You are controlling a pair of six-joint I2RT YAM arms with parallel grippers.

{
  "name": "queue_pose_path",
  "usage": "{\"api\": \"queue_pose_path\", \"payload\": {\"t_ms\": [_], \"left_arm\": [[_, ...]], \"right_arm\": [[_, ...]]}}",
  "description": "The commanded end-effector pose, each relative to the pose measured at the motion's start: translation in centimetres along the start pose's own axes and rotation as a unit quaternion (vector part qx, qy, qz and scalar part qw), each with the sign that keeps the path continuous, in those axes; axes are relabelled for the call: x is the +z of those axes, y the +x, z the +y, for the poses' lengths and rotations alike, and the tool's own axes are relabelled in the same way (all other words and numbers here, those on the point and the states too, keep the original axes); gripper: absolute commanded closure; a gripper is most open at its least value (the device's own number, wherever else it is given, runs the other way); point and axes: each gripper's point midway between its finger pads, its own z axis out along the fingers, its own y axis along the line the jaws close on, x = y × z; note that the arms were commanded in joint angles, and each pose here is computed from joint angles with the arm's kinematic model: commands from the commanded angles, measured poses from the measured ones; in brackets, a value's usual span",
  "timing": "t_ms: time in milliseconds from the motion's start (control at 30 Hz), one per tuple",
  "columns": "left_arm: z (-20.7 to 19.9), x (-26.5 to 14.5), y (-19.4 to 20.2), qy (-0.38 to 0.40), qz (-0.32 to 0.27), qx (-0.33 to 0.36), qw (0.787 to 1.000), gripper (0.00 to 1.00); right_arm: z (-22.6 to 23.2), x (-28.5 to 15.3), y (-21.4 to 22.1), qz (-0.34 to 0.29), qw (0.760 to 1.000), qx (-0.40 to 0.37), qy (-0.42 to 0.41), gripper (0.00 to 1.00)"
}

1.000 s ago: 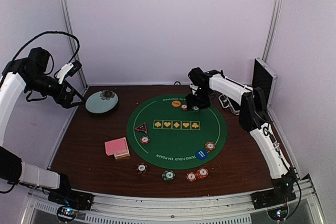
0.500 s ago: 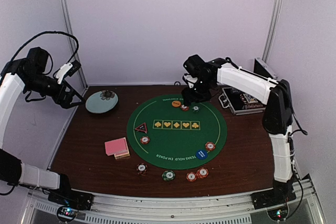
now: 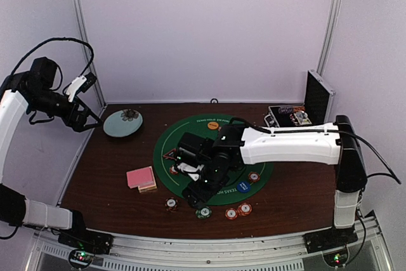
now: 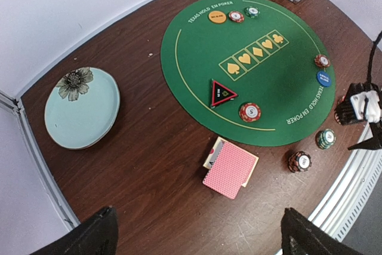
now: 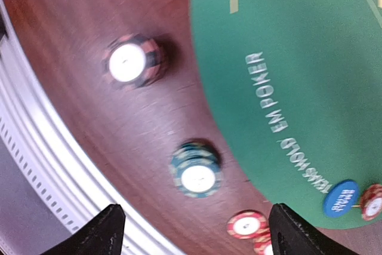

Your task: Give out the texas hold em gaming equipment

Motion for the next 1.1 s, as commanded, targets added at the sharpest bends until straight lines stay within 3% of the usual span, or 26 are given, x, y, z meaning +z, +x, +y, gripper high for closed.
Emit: {"api": "queue_pose_path", "payload": {"t_ms": [0,400,1067], "left_arm": [[-0.4,-0.2,-0.2,0.003,-0.012,0.006,1.0,0.02],[-0.2,-0.3,0.0,-0.002,-0.007,0.009,1.0,0.03],[-0.1,-0.3,-0.2,-0.002,-0.008,0.009,1.0,0.02]], "right_arm": [[1.5,2.5,1.6,0.038,0.999,0.005,-0.011,0.13],[1.4,6.6,3.5,0.084,0.996,0.005,-0.01,0.12],[0.6,7.9,3.7,0.09,0.996,0.009,0.007,0.38]]}}
